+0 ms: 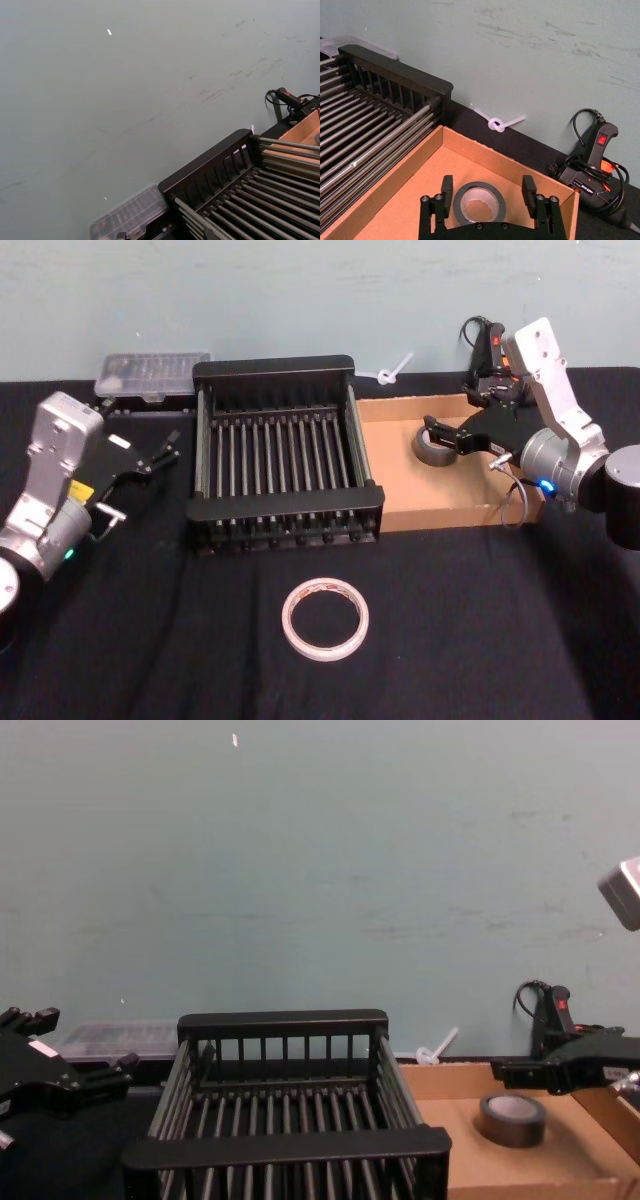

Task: Pick up the white tape and place it into the black box , Pick up the silver tape and place it into the brown box.

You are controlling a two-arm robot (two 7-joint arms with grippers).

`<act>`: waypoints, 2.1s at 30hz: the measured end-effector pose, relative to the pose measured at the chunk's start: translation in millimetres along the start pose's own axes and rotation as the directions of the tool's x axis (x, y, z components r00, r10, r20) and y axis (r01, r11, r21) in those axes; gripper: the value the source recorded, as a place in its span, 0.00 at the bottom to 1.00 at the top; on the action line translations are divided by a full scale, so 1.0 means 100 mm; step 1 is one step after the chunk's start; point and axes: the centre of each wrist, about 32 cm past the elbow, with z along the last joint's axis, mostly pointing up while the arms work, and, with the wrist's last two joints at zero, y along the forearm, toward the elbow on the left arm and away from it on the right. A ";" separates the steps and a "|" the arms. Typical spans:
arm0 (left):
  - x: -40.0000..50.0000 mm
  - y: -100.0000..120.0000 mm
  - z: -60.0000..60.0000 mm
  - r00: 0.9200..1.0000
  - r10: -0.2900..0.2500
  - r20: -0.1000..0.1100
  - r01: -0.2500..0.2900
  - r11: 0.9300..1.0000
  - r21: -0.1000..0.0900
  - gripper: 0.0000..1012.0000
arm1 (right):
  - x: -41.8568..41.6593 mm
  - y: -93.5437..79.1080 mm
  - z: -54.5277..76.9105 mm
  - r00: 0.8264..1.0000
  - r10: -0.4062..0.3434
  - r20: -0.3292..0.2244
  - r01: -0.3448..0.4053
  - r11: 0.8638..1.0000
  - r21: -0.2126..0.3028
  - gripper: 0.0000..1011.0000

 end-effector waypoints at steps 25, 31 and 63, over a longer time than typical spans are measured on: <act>0.000 0.00 0.00 1.000 0.000 0.000 0.000 1.000 0.000 0.99 | 0.000 -0.02 0.00 1.000 0.003 -0.004 -0.003 1.000 0.007 0.99; 0.000 0.00 0.00 1.000 0.000 0.000 0.000 1.000 0.000 0.99 | 0.008 -0.12 0.00 1.000 0.011 -0.011 -0.011 1.000 0.027 0.99; 0.000 0.00 0.00 1.000 0.000 0.000 0.000 1.000 0.000 0.99 | -0.449 -1.11 -0.31 0.993 0.115 -0.036 -0.113 0.992 0.056 0.99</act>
